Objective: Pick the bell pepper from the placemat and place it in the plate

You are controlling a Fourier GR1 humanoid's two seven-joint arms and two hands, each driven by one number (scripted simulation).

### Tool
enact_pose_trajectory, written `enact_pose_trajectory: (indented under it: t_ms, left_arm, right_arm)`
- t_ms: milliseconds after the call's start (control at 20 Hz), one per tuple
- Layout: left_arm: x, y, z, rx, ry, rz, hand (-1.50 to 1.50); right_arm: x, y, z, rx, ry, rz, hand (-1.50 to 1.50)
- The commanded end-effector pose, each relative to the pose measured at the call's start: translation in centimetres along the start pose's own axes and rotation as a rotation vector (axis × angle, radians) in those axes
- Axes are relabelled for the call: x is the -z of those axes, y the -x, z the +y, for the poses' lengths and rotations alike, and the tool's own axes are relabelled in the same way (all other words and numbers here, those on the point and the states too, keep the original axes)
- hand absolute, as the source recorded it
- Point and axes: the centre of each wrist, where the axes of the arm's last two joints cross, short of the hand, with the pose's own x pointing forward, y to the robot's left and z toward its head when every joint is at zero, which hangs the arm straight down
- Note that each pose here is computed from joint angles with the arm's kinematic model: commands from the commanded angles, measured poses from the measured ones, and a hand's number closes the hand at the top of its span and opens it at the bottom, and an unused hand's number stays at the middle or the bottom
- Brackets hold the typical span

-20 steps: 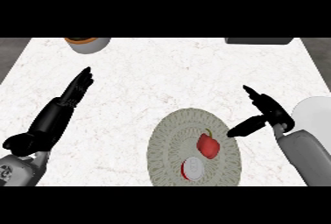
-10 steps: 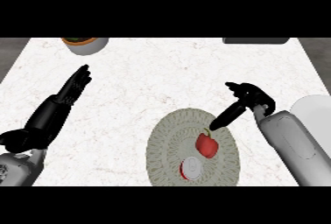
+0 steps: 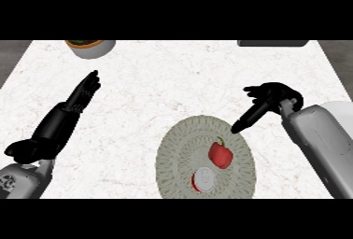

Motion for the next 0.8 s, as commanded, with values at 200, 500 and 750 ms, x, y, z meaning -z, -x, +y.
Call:
enact_pose_trajectory:
  t_ms: [200, 500, 750]
  left_arm:
    - [0.4, -0.8, 0.8, 0.002, -0.006, -0.01, 0.0]
    - [-0.9, -0.4, 0.2, 0.011, 0.003, -0.009, 0.0]
    - [-0.9, 0.6, 0.6, -0.016, 0.007, 0.008, 0.0]
  right_arm:
    - [-0.8, 0.6, -4.2, -0.018, -0.016, 0.207, -1.5]
    - [1.7, 0.9, -1.7, -0.005, -0.103, 0.176, -1.5]
    - [1.4, 1.7, -0.1, -0.074, -0.162, 0.186, -1.5]
